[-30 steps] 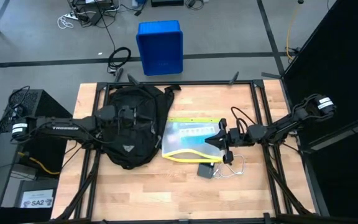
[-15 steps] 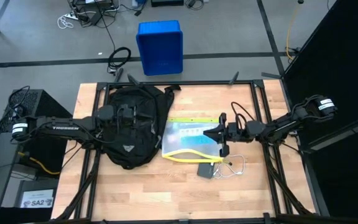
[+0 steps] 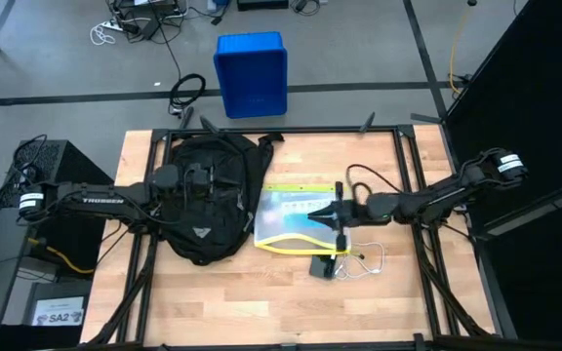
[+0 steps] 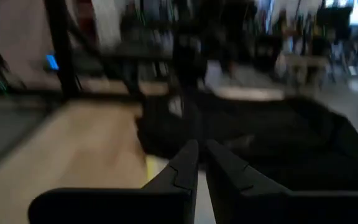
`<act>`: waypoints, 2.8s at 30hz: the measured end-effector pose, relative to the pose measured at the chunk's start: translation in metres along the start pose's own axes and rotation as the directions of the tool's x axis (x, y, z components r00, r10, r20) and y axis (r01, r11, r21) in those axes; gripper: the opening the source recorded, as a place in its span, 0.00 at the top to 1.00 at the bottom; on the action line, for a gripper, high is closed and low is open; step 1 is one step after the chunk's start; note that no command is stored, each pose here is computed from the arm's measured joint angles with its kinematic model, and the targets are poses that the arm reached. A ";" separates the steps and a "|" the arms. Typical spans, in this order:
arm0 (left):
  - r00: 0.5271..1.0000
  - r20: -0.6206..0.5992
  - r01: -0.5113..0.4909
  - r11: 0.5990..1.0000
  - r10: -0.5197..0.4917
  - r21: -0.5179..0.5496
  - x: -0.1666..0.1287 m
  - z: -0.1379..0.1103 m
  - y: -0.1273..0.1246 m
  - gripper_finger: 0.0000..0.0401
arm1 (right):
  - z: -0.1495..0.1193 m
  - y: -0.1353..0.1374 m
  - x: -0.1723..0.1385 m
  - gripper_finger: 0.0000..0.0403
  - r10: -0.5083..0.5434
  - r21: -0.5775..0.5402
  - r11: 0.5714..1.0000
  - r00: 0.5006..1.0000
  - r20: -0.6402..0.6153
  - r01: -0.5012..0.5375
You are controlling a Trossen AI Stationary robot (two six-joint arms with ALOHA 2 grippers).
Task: Unpack backpack
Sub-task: Remove the medicine organizer from the zip lock bag
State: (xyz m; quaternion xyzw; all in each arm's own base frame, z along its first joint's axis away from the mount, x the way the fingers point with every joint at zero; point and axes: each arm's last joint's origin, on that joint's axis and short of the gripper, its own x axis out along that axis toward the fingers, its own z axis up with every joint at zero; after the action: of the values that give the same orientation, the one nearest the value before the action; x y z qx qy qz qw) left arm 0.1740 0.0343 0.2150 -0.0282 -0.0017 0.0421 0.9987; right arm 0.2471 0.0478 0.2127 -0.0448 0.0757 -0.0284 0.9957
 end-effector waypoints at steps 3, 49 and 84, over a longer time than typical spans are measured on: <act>1.000 0.001 0.000 1.000 0.000 0.000 0.000 0.000 0.000 0.78 | 0.009 0.007 0.018 0.99 -0.045 -0.050 0.998 0.983 -0.176 0.036; 1.000 0.001 0.000 1.000 0.000 0.000 0.000 0.000 0.000 0.78 | -0.025 0.059 0.083 0.79 -0.303 -0.304 0.941 0.761 -0.574 0.146; 1.000 0.000 0.001 1.000 -0.001 0.000 0.000 0.000 0.000 0.78 | -0.041 0.053 0.080 0.38 -0.544 -0.600 0.782 0.655 -0.523 0.170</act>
State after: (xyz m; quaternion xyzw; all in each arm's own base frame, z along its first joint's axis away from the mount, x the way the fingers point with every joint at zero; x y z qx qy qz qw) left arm 0.1741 0.0342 0.2151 -0.0284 -0.0017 0.0417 0.9987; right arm 0.3221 0.0924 0.1559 -0.3025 0.4237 -0.2252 0.8235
